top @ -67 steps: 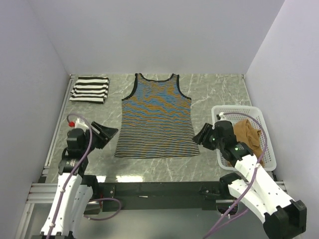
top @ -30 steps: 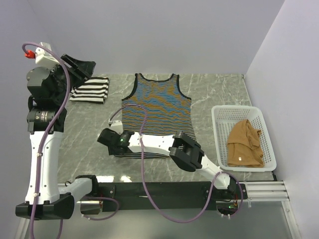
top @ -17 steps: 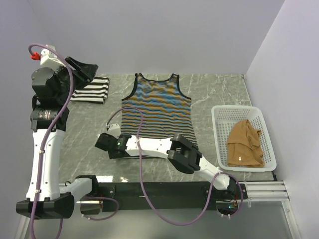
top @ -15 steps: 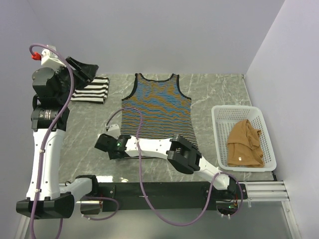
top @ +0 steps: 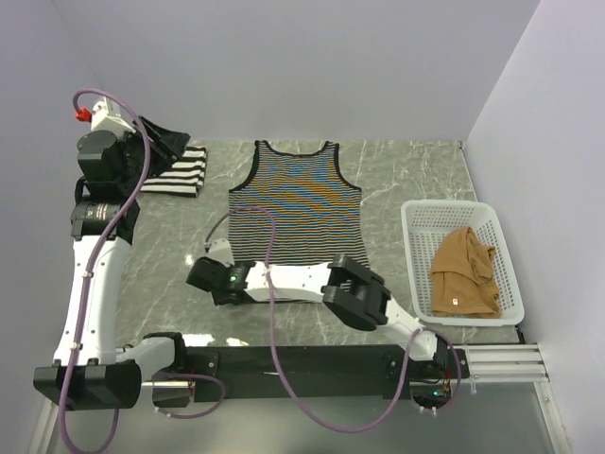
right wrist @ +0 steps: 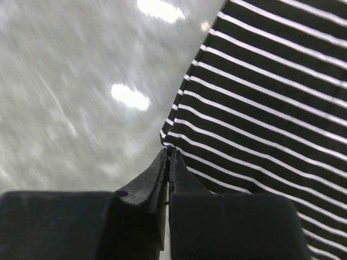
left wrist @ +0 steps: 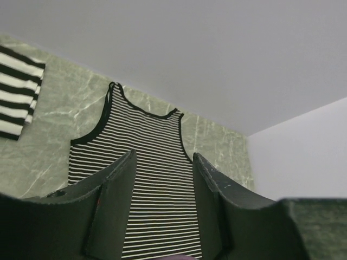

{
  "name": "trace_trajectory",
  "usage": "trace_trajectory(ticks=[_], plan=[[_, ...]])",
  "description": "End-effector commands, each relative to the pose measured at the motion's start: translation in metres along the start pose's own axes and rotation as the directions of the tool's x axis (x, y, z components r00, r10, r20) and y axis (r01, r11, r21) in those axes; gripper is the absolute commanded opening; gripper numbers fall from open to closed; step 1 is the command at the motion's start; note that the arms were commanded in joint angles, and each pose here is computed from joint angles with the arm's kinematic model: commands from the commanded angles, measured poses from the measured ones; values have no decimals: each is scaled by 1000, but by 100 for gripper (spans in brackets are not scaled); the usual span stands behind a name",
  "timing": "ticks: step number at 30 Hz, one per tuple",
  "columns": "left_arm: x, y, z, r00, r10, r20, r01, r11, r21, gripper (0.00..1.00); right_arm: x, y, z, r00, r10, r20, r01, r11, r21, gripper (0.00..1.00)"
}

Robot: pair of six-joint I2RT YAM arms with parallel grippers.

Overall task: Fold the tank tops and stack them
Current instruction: Fold the tank top

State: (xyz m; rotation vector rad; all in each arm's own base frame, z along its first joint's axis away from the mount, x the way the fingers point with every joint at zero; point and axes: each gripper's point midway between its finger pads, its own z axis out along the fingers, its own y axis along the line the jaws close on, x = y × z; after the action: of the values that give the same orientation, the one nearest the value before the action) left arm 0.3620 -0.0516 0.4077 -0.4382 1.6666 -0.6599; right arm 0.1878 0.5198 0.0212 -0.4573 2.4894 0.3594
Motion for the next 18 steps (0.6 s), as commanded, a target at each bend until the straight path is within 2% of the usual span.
trace_trajectory(ticks=[1,2,4,5,7,8,11,15,16,18], plan=[[10,23,16,1000,-18,-6,17,998,-60,50,29,-14,-35,996,-28,-89,21,997,-76,0],[21,36,21,999,-30,-29,27,995,-92,49,52,-37,-36,991,-38,-127,32,998,-52,0],[37,55,34,997,-57,-54,50,990,-134,49,37,-27,-66,997,6,-73,-18,987,-158,0],[61,75,42,992,-82,-100,64,983,-173,48,51,-38,-68,995,12,-98,-28,986,-165,0],[82,95,54,984,-122,-127,93,974,-209,48,47,-39,-87,996,30,-80,-46,977,-208,0],[111,118,62,970,-158,-183,107,959,-261,48,56,-43,-89,994,31,-102,-53,974,-221,0],[155,150,74,942,-220,-255,132,938,-321,52,58,-40,-99,994,44,-104,-71,960,-269,0],[194,172,81,908,-284,-308,166,919,-358,54,60,-31,-98,992,48,-120,-82,951,-300,0],[199,175,83,904,-285,-317,162,918,-363,54,60,-30,-98,991,50,-122,-85,950,-299,2],[214,180,87,891,-284,-353,139,913,-384,53,56,-28,-98,992,52,-113,-83,953,-291,11]])
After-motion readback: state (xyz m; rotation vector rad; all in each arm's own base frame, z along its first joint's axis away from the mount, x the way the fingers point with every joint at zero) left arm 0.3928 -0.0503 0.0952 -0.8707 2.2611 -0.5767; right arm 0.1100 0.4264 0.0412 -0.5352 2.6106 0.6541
